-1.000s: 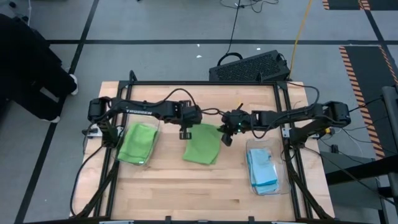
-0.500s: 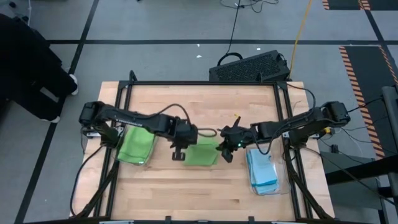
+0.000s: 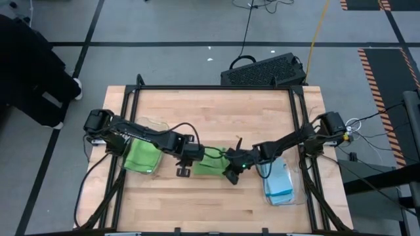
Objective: Sort microfiber towel by color & place in baskets
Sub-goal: Fold the green microfiber towel, then put the folded green microfiber towel into the left transparent bin
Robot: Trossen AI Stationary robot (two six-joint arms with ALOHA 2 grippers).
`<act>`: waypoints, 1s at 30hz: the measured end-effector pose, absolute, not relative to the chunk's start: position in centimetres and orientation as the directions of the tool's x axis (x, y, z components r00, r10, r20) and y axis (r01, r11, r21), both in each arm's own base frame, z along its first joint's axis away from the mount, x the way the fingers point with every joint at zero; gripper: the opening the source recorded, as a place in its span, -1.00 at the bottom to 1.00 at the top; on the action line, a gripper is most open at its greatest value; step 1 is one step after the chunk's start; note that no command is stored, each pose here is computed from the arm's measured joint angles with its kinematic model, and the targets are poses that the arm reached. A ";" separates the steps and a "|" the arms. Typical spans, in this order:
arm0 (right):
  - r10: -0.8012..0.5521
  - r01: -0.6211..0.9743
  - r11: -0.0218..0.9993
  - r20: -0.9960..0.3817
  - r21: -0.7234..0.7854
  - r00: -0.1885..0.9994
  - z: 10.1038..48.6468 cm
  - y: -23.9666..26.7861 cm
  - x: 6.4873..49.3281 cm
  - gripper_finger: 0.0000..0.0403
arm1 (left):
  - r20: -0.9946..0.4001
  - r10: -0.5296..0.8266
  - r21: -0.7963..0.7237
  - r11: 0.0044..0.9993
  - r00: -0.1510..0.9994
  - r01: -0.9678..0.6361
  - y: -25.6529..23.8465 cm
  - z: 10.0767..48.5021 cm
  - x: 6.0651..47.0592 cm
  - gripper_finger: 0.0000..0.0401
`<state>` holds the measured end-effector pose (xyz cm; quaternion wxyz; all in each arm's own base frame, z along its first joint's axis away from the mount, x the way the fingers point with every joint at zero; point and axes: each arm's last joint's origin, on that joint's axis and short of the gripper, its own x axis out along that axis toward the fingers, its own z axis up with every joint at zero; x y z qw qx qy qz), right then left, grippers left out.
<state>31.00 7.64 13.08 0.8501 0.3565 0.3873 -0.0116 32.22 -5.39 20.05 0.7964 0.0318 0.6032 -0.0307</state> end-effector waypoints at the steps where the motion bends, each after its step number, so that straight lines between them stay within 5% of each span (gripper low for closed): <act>1: 0.277 0.289 0.741 -0.668 0.606 0.691 13.0 7.7 31.0 -0.64 | -0.965 -0.009 0.012 0.997 0.264 0.077 -5.4 20.1 32.2 -0.49; 8: 0.333 0.190 0.731 -0.586 0.655 0.739 15.8 7.6 30.7 -0.06 | -0.992 0.039 0.048 0.996 0.120 0.075 -5.0 21.2 31.0 0.00; 11: 0.285 0.172 0.757 -0.555 0.631 0.782 17.6 7.4 30.2 0.08 | -0.986 0.077 0.082 0.996 0.146 0.028 -4.4 21.7 31.4 0.14; 20: 0.123 0.232 0.813 -0.547 0.534 0.828 20.1 6.1 28.8 0.11 | -0.894 0.060 -0.022 0.984 0.443 -0.177 -1.2 20.6 35.4 0.16; 24: 0.125 0.250 0.799 -0.558 0.547 0.821 20.0 6.2 28.8 0.10 | -0.906 0.079 -0.012 0.977 0.415 -0.214 0.8 19.5 35.8 0.19; 30: 0.135 0.271 0.775 -0.569 0.571 0.811 19.8 6.5 28.7 0.10 | -0.942 -0.100 -0.158 0.975 0.321 -0.159 1.1 17.2 35.9 0.31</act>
